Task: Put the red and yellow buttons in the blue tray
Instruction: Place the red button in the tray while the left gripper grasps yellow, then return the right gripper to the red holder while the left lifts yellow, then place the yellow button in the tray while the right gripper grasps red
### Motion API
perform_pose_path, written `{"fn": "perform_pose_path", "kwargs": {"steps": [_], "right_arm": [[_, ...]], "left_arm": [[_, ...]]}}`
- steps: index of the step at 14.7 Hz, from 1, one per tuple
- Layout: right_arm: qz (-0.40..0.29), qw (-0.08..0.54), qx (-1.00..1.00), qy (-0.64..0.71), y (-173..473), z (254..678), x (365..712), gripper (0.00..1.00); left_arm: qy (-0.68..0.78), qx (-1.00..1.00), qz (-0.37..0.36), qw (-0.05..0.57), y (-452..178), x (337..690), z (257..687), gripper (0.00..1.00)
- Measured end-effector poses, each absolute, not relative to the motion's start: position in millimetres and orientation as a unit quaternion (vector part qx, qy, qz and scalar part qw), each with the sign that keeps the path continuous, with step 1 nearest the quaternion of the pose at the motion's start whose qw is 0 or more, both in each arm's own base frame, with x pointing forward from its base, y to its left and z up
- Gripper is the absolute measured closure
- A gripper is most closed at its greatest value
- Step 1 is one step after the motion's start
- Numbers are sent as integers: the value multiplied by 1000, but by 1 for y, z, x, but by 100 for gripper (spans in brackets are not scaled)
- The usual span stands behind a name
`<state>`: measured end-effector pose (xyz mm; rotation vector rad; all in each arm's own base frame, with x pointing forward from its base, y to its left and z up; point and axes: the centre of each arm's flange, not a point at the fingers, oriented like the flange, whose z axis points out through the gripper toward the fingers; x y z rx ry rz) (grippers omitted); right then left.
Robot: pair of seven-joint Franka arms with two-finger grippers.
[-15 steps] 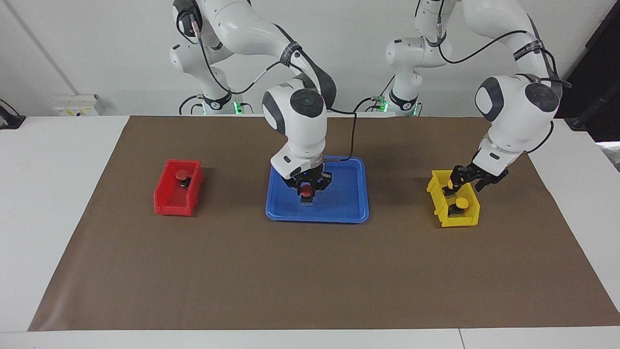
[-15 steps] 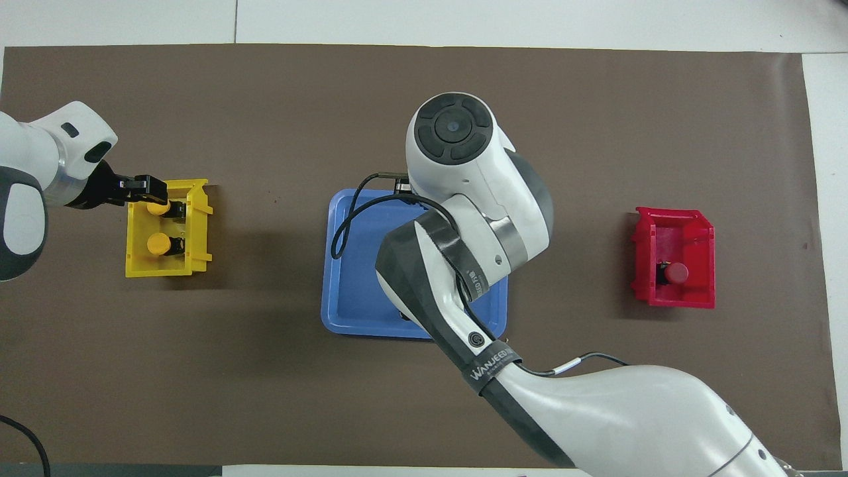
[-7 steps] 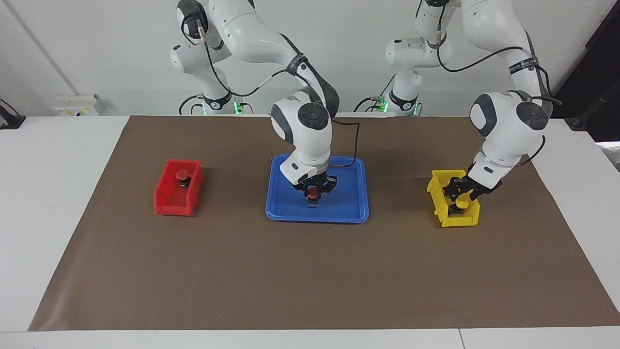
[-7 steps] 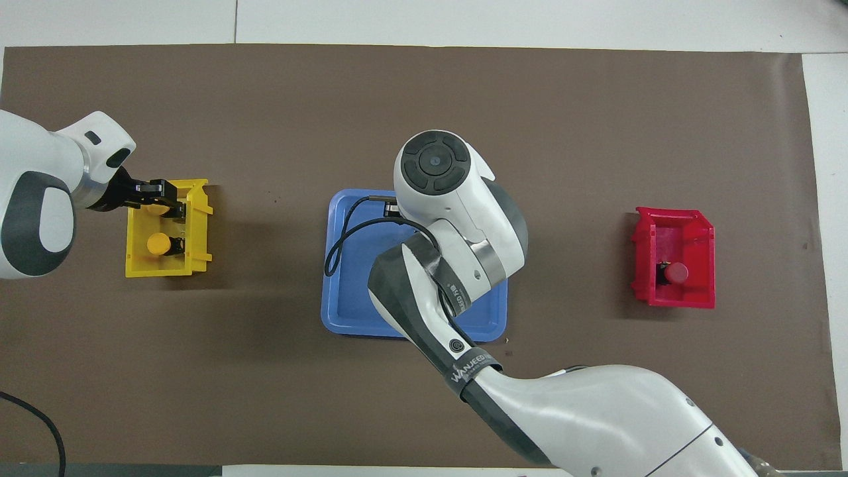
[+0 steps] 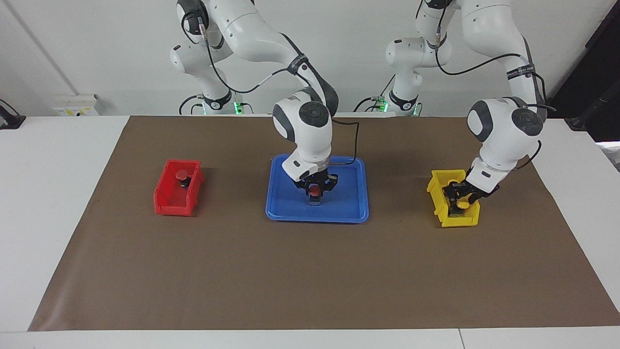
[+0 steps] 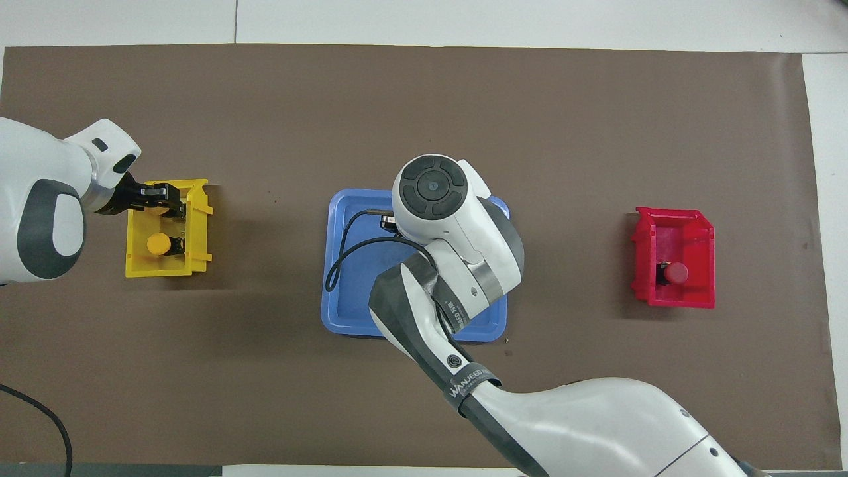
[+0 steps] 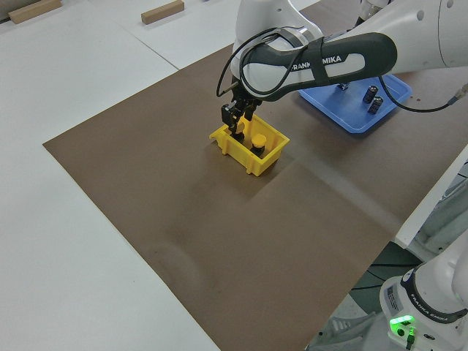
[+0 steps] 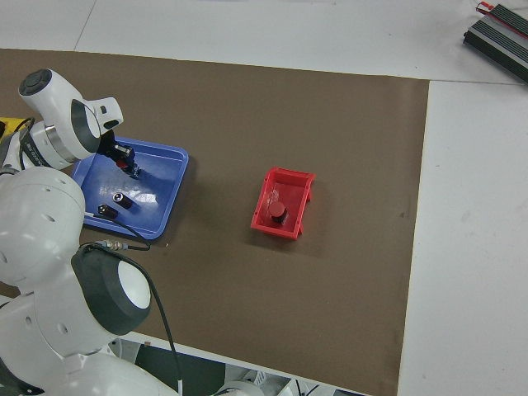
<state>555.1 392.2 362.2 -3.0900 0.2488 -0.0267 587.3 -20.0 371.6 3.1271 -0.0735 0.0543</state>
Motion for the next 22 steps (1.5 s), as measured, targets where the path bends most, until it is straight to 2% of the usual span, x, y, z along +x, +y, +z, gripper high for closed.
{"fn": "perform_pose_path", "kwargs": {"steps": [1,4,7,8,9,13,16,18,20,22], "right_arm": [[-13,22,-996,82,391,376,559,35],[-33,6,-996,77,350,451,582,35],[-30,-1,-998,49,219,518,598,35],[-29,-1,-999,43,173,527,594,35],[-23,-2,-999,39,136,529,584,35],[-22,3,-1000,-6,27,489,526,35],[-23,3,-1000,-14,-25,441,490,35],[-16,4,-1000,-13,-33,422,482,35],[-17,3,-1000,-15,-30,413,481,35],[-11,3,-1000,-17,-28,407,481,36]], "left_arm": [[-22,1000,17,7,-19,587,371,36],[-22,1000,21,6,-18,587,369,36],[-21,999,24,6,-18,588,363,41],[-21,999,25,6,-18,588,363,48],[-21,999,25,6,-18,588,363,59],[-21,1000,16,7,-18,594,380,59],[-26,1000,-9,6,-21,609,452,59],[-33,999,-28,6,-33,611,504,59],[-22,999,-29,4,-84,609,525,59],[-30,999,-24,1,-164,601,519,59]]}}
